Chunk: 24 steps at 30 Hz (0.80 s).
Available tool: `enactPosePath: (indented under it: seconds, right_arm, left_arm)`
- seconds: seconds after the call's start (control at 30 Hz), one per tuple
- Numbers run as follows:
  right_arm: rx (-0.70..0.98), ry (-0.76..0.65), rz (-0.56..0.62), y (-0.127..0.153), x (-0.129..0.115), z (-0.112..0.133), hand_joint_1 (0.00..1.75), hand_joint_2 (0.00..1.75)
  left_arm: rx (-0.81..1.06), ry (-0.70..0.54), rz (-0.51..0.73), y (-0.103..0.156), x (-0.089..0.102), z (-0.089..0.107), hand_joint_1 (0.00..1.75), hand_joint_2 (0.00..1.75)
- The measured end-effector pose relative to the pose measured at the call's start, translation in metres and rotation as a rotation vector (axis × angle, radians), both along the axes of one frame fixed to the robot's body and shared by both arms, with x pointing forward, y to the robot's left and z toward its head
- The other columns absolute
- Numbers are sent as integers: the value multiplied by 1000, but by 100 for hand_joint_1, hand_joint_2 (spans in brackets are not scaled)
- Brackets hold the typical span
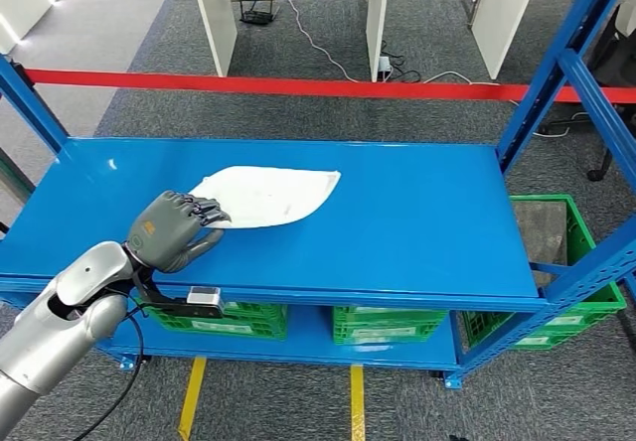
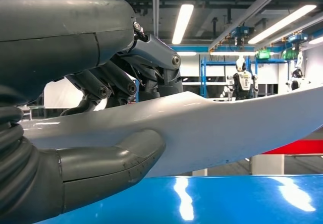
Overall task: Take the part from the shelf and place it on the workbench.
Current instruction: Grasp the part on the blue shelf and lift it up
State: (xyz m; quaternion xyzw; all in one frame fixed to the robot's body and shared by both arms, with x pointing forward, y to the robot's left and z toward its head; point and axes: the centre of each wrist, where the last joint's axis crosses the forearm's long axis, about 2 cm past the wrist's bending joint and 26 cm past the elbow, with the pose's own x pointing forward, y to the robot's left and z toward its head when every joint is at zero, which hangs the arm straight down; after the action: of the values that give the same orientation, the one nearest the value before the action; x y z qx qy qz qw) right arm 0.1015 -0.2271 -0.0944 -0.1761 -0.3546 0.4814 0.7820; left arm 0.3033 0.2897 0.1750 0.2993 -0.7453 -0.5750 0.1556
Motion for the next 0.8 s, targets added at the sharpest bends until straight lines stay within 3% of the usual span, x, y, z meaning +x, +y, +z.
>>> enactPosePath:
  seconds: [0.8]
  right_arm:
    - [1,-1,-9,1,0,0,0,0]
  left_arm:
    - [-14,-4,-9,-3,2,4,175,175]
